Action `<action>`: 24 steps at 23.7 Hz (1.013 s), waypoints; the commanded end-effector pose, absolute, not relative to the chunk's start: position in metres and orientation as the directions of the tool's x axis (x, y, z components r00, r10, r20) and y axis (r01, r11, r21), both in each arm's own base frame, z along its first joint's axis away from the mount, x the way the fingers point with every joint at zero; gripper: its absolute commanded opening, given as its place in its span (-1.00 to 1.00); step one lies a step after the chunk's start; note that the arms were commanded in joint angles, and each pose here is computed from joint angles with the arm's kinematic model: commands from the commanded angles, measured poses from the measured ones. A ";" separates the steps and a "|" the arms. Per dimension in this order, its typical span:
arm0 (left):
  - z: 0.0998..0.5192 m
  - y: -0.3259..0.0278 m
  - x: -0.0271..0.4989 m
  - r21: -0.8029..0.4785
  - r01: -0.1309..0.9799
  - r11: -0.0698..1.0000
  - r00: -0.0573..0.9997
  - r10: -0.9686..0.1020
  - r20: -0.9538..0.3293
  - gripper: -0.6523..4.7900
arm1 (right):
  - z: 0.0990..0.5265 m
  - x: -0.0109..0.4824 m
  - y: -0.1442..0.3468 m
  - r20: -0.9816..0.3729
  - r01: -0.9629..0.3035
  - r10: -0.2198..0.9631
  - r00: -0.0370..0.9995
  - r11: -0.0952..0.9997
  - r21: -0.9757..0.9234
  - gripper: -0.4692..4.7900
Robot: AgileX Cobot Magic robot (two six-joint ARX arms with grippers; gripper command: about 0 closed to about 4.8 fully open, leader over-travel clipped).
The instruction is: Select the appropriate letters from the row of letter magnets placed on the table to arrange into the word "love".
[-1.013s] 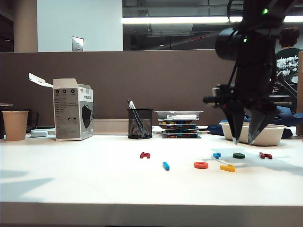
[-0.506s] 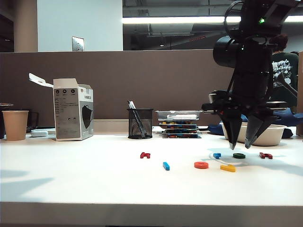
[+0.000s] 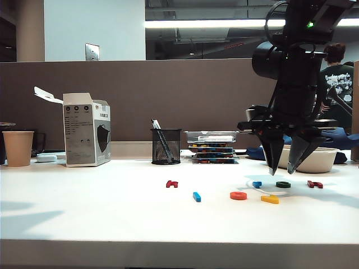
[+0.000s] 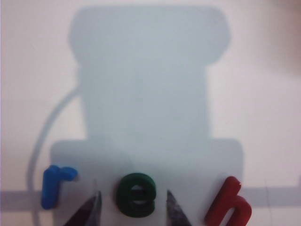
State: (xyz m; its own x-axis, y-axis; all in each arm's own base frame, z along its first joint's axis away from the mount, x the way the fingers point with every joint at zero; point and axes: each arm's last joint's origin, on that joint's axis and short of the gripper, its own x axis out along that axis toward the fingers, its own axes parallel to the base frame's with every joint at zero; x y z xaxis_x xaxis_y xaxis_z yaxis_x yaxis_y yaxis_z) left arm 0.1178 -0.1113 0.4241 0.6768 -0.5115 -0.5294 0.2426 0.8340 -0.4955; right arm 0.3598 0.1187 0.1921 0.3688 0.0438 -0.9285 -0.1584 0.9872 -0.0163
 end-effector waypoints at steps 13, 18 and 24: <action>0.426 -0.111 0.117 -0.498 0.251 0.830 0.684 -0.516 -0.516 -0.78 | 0.182 0.364 0.120 -0.939 -0.164 0.043 0.342 0.986 -0.015 -0.15; 0.426 -0.111 0.117 -0.498 0.251 0.830 0.684 -0.516 -0.516 -0.78 | 0.175 0.364 0.120 -0.950 -0.165 0.035 0.309 0.986 -0.018 -0.15; 0.426 -0.111 0.117 -0.498 0.251 0.830 0.684 -0.516 -0.516 -0.78 | 0.167 0.363 0.119 -0.962 -0.166 0.022 0.271 0.986 -0.025 -0.15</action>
